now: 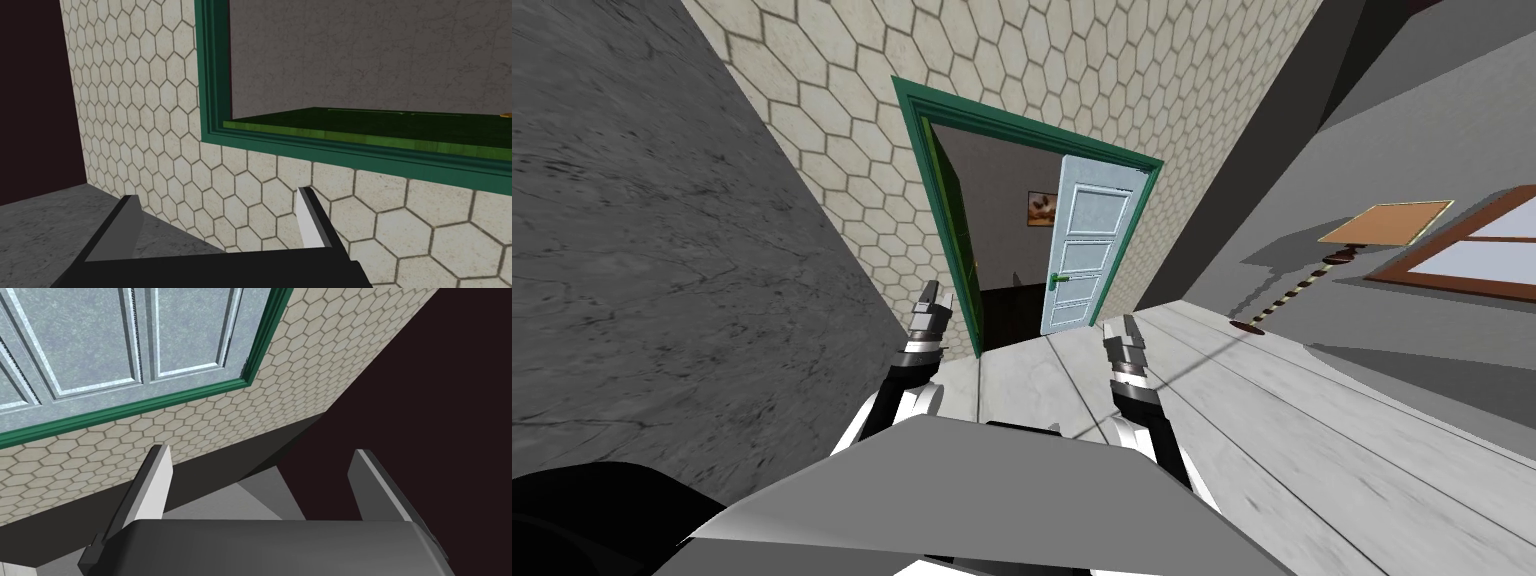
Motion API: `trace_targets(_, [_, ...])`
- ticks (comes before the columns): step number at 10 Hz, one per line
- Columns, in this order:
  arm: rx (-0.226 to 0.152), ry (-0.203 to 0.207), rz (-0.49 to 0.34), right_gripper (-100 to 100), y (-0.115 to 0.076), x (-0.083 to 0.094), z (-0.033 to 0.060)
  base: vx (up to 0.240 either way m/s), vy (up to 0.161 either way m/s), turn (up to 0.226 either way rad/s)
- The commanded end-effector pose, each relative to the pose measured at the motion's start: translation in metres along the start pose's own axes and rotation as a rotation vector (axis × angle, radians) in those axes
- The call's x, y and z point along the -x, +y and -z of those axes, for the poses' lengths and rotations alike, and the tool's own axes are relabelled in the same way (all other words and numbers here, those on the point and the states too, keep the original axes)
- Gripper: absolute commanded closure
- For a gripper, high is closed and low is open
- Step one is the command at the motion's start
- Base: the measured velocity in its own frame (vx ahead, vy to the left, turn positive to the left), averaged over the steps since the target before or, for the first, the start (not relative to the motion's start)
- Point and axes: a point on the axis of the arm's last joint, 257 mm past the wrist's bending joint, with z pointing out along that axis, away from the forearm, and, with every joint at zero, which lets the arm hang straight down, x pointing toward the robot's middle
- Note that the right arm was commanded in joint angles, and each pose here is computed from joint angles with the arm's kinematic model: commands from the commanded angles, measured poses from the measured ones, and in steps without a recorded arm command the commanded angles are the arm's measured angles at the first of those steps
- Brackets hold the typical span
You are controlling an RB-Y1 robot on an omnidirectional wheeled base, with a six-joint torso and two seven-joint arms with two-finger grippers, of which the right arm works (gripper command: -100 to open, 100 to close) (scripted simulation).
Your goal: Push the door open
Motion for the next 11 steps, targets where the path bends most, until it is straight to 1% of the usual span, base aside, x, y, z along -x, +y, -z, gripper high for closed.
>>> trace_targets(1, [-0.015,0.012,-0.012,-100,-0.011,-0.002,-0.0005,0.102,-0.041,0.048])
trace_targets(3, [-0.034,0.026,-0.026,-100,-0.024,-0.004,-0.0007,0.105,-0.038,0.077])
trace_targets(4, [-0.054,0.041,-0.039,-100,-0.037,-0.006,-0.0008,0.107,-0.045,0.113])
trace_targets(11, [-0.138,0.092,-0.081,-100,-0.088,-0.011,0.0002,0.103,-0.051,0.086])
